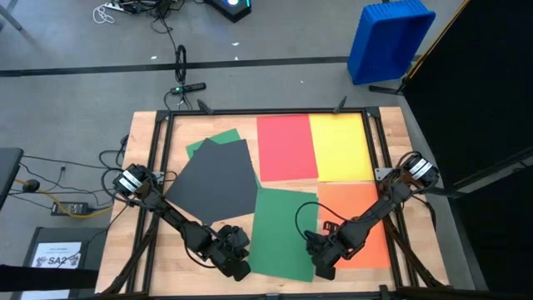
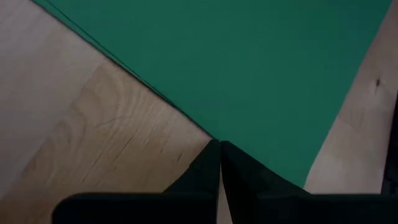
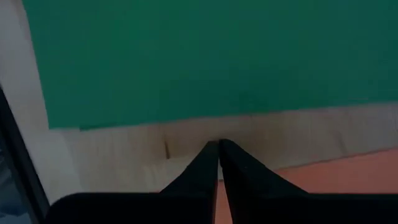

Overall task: Organize paper
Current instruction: Stack the green colored paper on top of the green colored paper

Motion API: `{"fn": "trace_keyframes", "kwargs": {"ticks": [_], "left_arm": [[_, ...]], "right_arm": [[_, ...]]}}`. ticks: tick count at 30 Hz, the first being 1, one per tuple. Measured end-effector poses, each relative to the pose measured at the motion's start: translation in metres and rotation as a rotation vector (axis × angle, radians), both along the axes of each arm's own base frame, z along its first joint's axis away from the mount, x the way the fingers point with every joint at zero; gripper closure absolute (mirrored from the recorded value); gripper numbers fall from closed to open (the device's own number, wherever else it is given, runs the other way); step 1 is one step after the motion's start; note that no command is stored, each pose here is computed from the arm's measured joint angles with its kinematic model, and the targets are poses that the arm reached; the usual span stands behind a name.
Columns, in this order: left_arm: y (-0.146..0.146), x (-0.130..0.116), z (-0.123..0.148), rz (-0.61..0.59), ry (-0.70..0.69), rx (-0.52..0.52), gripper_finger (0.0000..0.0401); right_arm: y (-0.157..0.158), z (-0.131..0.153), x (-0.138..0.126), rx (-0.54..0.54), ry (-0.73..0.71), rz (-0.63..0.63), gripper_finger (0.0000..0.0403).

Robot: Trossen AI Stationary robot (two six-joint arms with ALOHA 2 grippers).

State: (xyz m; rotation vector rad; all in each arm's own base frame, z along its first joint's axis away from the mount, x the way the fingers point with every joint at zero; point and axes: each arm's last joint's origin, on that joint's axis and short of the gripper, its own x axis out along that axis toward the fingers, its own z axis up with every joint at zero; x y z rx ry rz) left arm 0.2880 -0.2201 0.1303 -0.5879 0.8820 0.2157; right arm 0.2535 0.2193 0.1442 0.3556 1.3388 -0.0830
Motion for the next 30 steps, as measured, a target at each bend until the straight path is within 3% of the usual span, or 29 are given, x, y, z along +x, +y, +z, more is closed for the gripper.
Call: {"fn": "trace_keyframes", "kwargs": {"ticks": [8,15,23,30], "left_arm": [[0.007,-0.009,0.014,-0.015,0.043,0.050,0.0401],[0.034,-0.016,0.051,-0.032,0.009,0.231,0.0401],[0.122,0.032,0.064,-0.133,-0.005,0.427,0.0401],[0.201,0.064,0.075,-0.215,-0.162,0.425,0.0401]], "right_arm": [[-0.006,0.026,-0.007,-0.007,-0.058,-0.030,0.0403],[0.008,0.040,0.003,0.057,-0.287,0.030,0.0403],[0.030,0.033,0.022,0.061,-0.388,0.097,0.0403],[0.056,0.023,0.038,0.011,-0.389,0.205,0.0403]]}}
